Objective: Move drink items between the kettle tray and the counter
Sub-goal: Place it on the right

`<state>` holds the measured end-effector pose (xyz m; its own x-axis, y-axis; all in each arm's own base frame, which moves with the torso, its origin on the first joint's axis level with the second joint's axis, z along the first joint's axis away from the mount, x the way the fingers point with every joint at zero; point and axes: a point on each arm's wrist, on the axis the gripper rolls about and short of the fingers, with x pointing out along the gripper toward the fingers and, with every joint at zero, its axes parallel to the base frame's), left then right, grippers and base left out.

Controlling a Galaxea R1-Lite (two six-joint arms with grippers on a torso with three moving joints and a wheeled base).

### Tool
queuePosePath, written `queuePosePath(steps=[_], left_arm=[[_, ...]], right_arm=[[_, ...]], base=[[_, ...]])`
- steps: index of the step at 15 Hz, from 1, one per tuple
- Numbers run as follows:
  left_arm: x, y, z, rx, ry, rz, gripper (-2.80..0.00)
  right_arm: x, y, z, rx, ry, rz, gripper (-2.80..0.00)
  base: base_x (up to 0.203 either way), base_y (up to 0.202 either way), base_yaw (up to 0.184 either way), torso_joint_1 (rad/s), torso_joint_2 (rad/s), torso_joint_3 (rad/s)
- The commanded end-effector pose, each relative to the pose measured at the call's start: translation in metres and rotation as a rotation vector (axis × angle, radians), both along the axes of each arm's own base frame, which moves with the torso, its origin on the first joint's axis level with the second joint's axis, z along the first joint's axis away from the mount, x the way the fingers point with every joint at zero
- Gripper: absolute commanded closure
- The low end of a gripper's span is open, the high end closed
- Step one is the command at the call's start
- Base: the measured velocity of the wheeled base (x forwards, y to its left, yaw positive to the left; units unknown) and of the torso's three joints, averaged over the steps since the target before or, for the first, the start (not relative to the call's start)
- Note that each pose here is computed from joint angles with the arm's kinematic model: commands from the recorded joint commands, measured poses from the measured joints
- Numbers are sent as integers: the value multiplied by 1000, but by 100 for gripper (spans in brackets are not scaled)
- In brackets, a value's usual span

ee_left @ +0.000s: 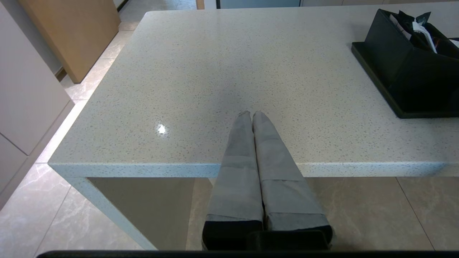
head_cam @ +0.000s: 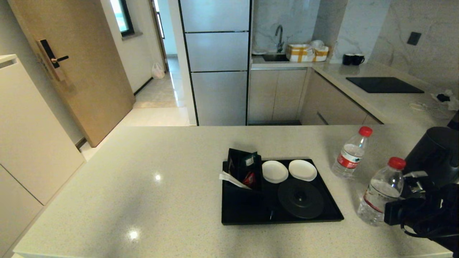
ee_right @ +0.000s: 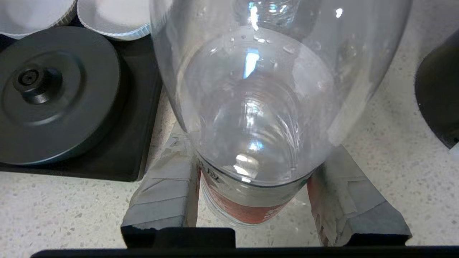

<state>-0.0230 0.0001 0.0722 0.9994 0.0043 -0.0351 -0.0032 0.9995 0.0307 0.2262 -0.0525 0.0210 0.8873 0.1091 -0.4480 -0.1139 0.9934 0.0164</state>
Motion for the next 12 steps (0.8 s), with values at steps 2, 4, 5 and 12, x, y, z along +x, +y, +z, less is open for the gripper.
queuePosePath(steps=[2, 4, 5, 12], left_arm=[[0, 0, 0, 0, 0, 0, 0], [0, 0, 0, 0, 0, 0, 0], [0, 0, 0, 0, 0, 2, 0], [0, 0, 0, 0, 0, 1, 0]], right_arm=[[-1, 0, 0, 0, 1, 4, 0], [-1, 0, 0, 1, 2, 5, -280], [-1, 0, 1, -2, -5, 4, -280], [-20, 6, 18, 20, -45, 56, -280]], base=[[0, 0, 0, 0, 0, 0], [0, 0, 0, 0, 0, 0], [0, 0, 0, 0, 0, 0], [0, 0, 0, 0, 0, 0]])
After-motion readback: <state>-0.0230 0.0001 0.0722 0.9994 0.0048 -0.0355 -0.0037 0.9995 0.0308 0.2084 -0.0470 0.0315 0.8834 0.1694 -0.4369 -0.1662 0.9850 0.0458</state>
